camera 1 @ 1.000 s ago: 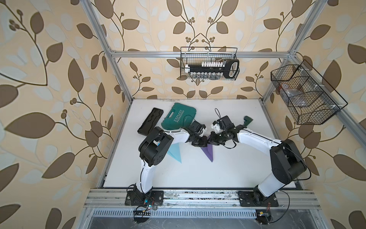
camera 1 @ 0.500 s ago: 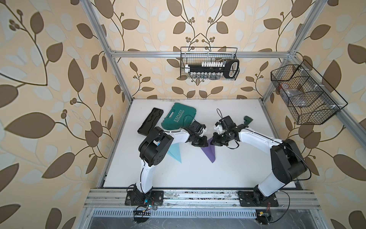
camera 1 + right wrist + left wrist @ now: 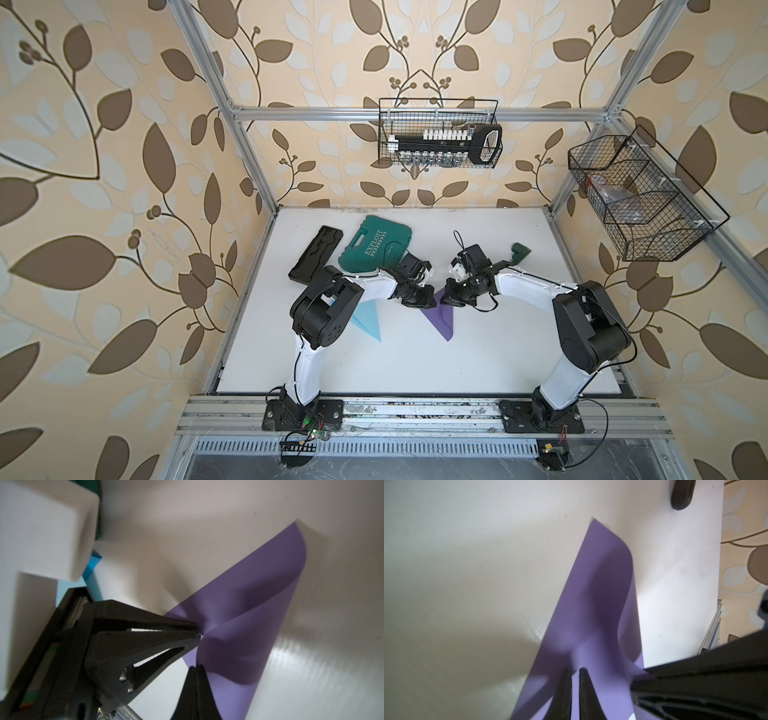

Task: Fold the square paper diagonally
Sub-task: Fold the paper at the center of the board.

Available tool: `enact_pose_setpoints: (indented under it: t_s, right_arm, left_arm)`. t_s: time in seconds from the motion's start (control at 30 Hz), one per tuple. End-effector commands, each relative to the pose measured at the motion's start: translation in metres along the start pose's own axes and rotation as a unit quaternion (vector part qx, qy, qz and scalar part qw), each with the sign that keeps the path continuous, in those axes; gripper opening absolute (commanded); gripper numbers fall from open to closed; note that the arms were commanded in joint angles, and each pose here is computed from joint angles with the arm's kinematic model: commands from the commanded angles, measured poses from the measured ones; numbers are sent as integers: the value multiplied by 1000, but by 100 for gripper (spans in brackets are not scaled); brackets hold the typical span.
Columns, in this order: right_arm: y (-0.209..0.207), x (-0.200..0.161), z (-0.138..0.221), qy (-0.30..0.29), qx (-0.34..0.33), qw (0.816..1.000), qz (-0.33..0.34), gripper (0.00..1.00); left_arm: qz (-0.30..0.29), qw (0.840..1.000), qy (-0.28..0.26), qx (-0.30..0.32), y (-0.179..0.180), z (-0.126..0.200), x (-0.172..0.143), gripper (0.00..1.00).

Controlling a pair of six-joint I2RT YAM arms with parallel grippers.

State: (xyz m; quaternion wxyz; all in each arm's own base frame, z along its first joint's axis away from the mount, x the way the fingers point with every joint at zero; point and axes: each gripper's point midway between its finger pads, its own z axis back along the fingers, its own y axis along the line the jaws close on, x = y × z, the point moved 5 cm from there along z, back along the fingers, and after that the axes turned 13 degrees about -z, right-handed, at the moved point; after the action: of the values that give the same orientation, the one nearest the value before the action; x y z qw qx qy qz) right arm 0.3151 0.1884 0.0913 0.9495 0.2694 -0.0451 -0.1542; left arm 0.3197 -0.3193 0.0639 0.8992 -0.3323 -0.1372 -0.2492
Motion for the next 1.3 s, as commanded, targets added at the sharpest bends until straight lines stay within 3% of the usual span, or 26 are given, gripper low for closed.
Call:
enact_pose_setpoints:
  t_s: [0.0,0.93,1.27]
  right_arm:
    - [10,8,-4,-4,18,1000,-6,2]
    - [2,10,-40,-7,-64,998,8,6]
    - [-5,5,-46,-13,-112,993,21,6]
  left_arm:
    - [12,999,36,26,8,1,-21,11]
    - [7,998,35,56,10,12,-20,10]
    - [-3,997,4,80,5,33,-16,13]
